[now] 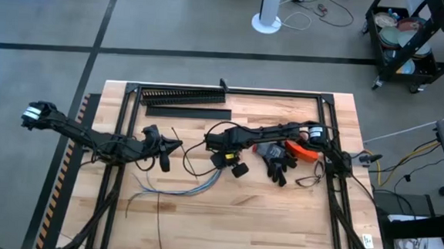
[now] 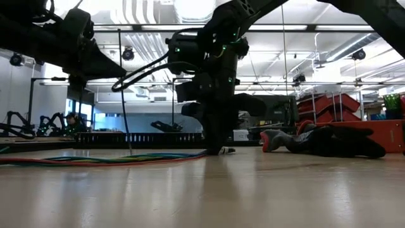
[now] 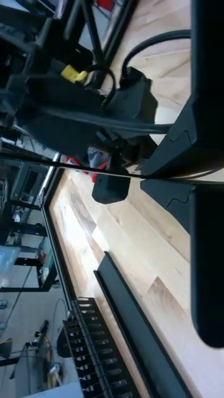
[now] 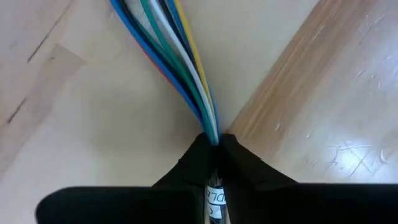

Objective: Ziptie cables
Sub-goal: Wrap the black zip tie on the cable

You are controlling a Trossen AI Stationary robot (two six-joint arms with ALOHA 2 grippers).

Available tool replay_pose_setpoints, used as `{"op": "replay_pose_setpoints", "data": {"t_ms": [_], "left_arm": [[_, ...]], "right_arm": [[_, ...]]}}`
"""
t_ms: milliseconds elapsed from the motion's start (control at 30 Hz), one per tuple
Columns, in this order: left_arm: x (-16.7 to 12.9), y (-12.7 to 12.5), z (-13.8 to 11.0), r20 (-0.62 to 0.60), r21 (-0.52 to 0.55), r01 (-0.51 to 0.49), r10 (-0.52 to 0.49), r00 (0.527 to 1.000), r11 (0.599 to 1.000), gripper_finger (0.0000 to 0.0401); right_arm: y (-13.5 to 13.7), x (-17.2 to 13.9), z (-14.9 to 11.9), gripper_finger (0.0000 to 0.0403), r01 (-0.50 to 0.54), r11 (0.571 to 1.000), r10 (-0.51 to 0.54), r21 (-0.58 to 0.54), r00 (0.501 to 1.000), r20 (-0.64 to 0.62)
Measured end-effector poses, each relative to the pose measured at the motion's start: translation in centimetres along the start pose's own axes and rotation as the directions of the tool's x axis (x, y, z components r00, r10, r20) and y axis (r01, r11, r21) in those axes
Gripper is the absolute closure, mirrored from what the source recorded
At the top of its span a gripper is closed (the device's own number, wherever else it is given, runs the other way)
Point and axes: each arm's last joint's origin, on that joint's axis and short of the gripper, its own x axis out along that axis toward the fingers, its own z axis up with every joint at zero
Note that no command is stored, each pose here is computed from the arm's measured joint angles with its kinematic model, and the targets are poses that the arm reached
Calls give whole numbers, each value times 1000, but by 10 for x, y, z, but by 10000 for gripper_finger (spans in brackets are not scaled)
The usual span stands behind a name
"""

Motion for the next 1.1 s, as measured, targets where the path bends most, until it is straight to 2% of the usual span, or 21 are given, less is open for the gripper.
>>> {"op": "replay_pose_setpoints", "data": {"t_ms": [167,233,400,600,700,800,967,1100], "left_arm": [[1,1,0,1,-48,-14,14,1000,999,401],[3,3,0,0,-63,-28,28,1000,998,401],[8,3,-3,-13,-106,-39,37,999,994,401],[20,-6,-11,-40,-175,32,-39,998,984,401],[28,-7,-23,-97,-197,15,-35,995,980,401],[36,-11,-32,-105,-215,15,-39,994,977,401],[50,-18,-47,-92,-212,60,-82,992,975,401],[60,-19,-63,-112,-223,75,-102,988,972,401]], "right_arm": [[24,-16,12,390,-15,1000,15,2,1000,3],[33,-32,23,396,-2,1000,3,-8,999,43],[46,-62,41,398,57,998,-56,-5,992,109],[47,-83,55,399,180,983,-184,40,973,139],[42,-86,57,399,278,957,-287,84,949,133],[39,-84,59,399,353,927,-369,125,920,133],[37,-63,55,400,355,913,-383,202,916,119],[41,-42,44,400,359,905,-379,226,924,47]]}}
